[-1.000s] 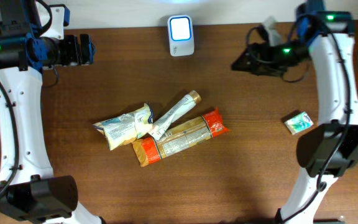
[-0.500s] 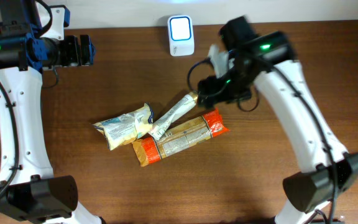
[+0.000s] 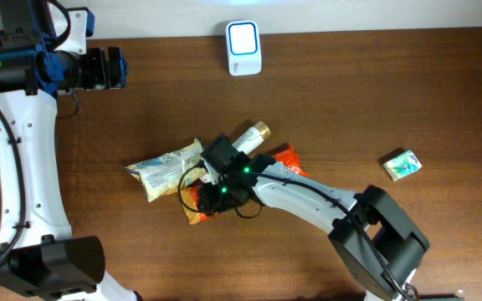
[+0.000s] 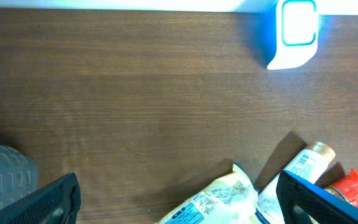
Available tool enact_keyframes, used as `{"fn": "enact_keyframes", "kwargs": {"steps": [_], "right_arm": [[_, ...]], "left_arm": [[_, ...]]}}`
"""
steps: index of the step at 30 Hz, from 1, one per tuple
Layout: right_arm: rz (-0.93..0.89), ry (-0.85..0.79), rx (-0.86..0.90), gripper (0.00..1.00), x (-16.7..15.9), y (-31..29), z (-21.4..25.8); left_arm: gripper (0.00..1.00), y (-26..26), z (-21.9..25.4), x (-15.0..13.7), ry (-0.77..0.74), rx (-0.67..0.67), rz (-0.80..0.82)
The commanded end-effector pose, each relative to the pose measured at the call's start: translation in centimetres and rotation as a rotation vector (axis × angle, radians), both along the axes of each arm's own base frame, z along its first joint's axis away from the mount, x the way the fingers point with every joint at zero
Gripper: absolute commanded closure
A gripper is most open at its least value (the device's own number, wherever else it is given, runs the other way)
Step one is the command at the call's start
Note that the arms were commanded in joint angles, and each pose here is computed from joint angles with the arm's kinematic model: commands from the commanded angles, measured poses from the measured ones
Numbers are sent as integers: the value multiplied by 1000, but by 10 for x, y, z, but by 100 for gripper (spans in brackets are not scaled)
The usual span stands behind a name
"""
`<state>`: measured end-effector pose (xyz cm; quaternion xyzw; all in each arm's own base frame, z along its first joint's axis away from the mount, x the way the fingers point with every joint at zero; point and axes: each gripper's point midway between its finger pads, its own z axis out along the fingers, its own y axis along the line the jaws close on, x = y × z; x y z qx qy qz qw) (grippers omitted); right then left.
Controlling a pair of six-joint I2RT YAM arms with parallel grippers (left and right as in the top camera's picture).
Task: Scan the item barcode
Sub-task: 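Grasp the orange pasta package with right gripper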
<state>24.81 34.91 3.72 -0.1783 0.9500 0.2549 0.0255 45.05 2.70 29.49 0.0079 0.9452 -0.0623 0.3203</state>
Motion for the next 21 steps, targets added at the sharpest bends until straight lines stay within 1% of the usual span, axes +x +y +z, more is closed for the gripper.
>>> {"fn": "enact_keyframes", "kwargs": {"steps": [1, 3, 5, 7, 8, 9, 10, 12, 14, 15, 16, 17, 19, 21], "right_arm": [[-69, 97, -87, 48, -7, -24, -13], [-157, 178, -178, 48, -3, -62, -19], [-252, 218, -242, 42, 12, -100, -23], [-321, 216, -225, 36, 31, -117, -22], [-341, 195, -205, 34, 42, -119, -21], [-370, 171, -198, 34, 51, -120, -21], [-438, 152, -233, 34, 58, -127, -24], [-569, 64, -354, 35, 75, -153, -29], [-600, -14, -440, 36, 84, -172, -30], [-626, -22, -453, 36, 90, -181, -30], [-647, -13, -456, 37, 93, -189, -31], [-690, 21, -472, 40, 97, -207, -40], [-687, 108, -431, 41, 96, -217, -52], [-690, 128, -416, 41, 102, -235, -55]], "left_arm": [[1, 0, 4, -1, -10, 8, -12], [1, 0, 3, -1, -10, 7, -12], [1, 0, 3, -1, -10, 8, -12], [1, 0, 4, -1, -10, 8, -12], [1, 0, 4, -1, -10, 8, -12], [1, 0, 3, -1, -10, 7, -12], [1, 0, 4, -1, -10, 8, -12], [1, 0, 3, -1, -10, 7, -12], [1, 0, 3, -1, -10, 8, -12], [1, 0, 4, -1, -10, 8, -12], [1, 0, 3, -1, -10, 8, -12], [1, 0, 3, -1, -10, 8, -12], [1, 0, 4, -1, -10, 8, -12], [1, 0, 4, -1, -10, 8, -12]]}}
